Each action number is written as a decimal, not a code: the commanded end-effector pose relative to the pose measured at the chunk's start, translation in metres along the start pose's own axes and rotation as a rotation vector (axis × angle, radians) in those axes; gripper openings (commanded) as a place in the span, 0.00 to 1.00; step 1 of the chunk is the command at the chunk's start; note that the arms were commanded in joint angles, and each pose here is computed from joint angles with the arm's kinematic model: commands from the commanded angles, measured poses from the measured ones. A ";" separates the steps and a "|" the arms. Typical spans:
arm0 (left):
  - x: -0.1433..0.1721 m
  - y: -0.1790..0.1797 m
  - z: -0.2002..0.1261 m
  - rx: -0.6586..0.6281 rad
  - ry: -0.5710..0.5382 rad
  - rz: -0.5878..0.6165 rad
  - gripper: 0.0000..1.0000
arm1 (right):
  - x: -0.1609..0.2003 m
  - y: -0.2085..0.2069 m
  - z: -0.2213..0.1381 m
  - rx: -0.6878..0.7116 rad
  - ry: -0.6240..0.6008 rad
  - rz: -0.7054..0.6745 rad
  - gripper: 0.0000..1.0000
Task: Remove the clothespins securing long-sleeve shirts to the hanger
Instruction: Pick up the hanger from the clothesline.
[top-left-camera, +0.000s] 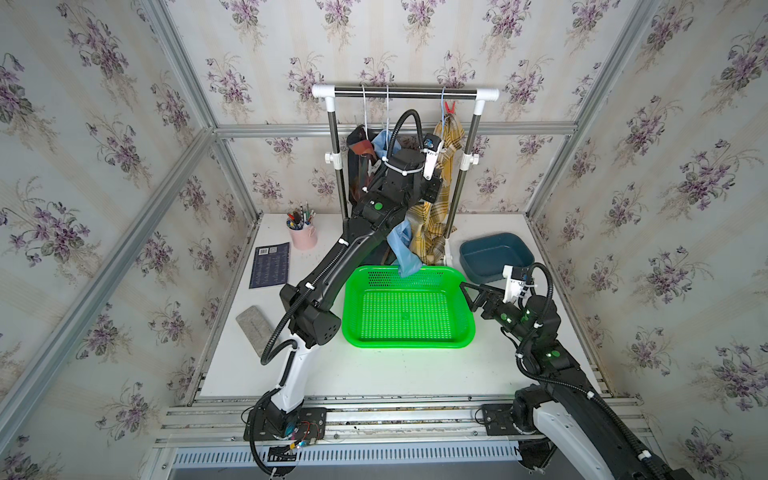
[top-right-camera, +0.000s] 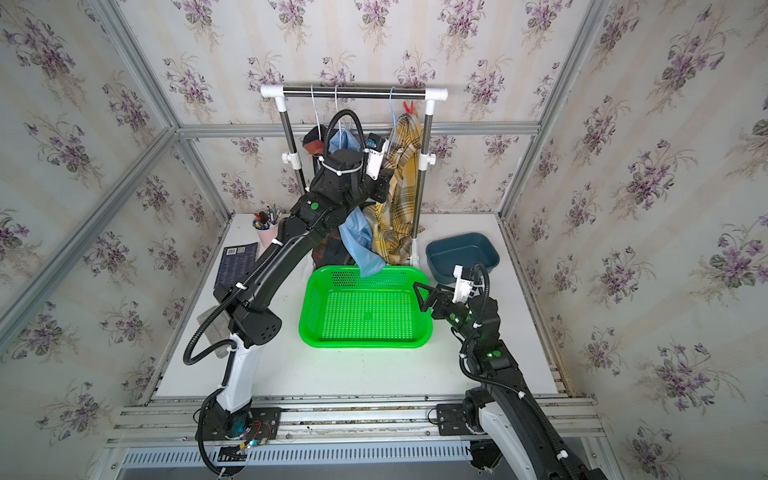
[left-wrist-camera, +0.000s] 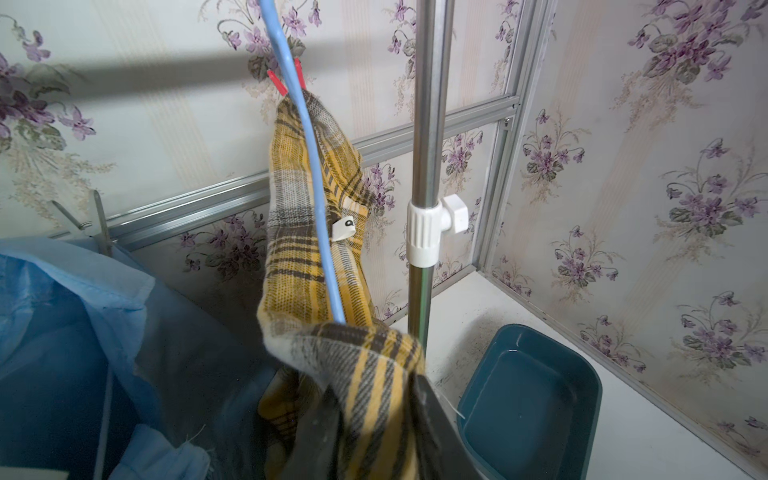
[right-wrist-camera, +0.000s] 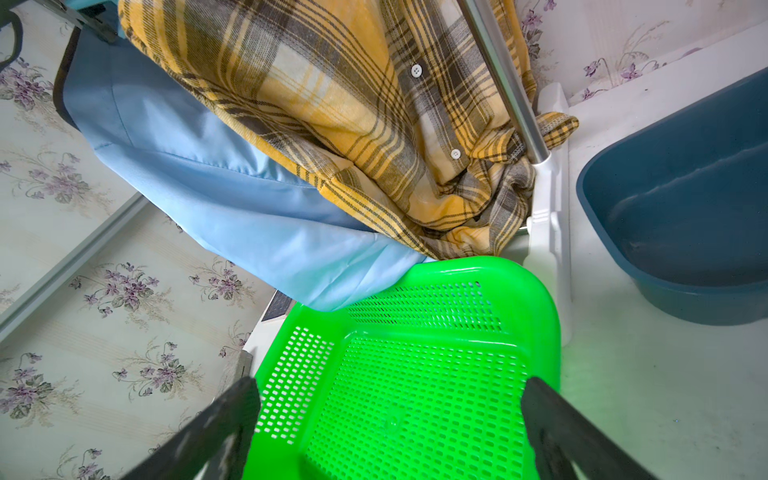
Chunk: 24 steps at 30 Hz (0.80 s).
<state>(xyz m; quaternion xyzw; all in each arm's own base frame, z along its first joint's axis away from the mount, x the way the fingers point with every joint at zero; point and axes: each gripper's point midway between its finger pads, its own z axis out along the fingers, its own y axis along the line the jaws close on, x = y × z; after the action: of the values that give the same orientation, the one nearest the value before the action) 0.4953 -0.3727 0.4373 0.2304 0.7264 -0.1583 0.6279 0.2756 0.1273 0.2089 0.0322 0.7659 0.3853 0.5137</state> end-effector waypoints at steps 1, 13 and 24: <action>-0.009 -0.005 0.004 0.036 -0.046 -0.012 0.28 | -0.007 0.008 0.000 -0.035 -0.025 -0.002 0.98; -0.014 -0.005 0.016 0.039 -0.100 -0.038 0.29 | -0.007 0.011 -0.002 -0.050 -0.030 -0.001 0.98; -0.018 -0.006 0.018 0.045 -0.124 -0.053 0.00 | -0.008 0.014 -0.007 -0.063 -0.042 0.002 0.98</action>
<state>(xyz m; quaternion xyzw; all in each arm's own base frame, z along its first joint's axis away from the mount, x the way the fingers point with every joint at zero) 0.5126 -0.3873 0.4363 0.2143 0.7068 -0.1921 0.6463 0.2692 0.1294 0.2183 0.0242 0.7525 0.4000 0.5227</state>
